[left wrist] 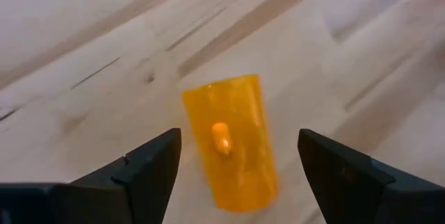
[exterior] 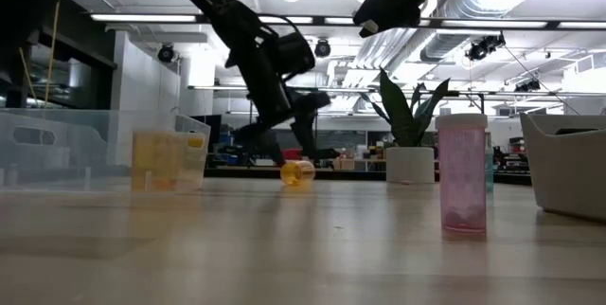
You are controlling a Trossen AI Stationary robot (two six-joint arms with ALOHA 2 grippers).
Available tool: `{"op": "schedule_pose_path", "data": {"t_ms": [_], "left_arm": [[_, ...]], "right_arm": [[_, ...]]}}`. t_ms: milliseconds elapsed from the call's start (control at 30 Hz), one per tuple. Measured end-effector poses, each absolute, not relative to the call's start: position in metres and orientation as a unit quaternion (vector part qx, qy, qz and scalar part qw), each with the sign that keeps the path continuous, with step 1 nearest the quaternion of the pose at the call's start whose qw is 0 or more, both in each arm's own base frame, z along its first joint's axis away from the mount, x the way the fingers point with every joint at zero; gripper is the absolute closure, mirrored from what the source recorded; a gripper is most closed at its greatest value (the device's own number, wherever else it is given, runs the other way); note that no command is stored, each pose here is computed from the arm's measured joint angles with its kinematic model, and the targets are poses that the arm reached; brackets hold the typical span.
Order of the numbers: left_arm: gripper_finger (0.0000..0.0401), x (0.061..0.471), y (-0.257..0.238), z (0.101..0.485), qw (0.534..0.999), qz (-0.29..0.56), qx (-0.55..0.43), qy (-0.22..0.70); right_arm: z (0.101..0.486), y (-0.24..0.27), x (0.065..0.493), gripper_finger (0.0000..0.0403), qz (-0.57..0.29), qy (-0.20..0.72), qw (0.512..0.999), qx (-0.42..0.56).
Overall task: Pick and place medicine bottles into bin by pill shape (circle, oval)
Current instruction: Put the large orange pill bottle into the transparent bin
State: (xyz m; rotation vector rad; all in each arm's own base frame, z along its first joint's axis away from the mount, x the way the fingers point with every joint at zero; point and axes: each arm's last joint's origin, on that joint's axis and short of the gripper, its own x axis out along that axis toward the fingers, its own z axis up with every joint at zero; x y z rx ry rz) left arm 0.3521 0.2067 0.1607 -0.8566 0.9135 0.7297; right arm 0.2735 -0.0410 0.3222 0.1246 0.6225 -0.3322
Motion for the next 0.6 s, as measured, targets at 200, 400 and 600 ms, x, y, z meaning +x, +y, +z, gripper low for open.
{"op": "schedule_pose_path", "data": {"t_ms": [200,400,600], "left_arm": [[0.0121,0.359,0.203,0.151,0.745,0.329,-0.388,0.432],[0.0137,0.361,0.199,0.152,0.745,0.343,-0.373,0.434],[0.0174,0.368,0.187,0.148,0.757,0.324,-0.344,0.451]], "right_arm": [[0.322,-0.041,0.273,0.0208,-0.170,0.302,0.936,0.067],[0.323,-0.042,0.273,0.0208,-0.175,0.301,0.935,0.065],[0.323,-0.042,0.273,0.0208,-0.178,0.300,0.935,0.064]]}}
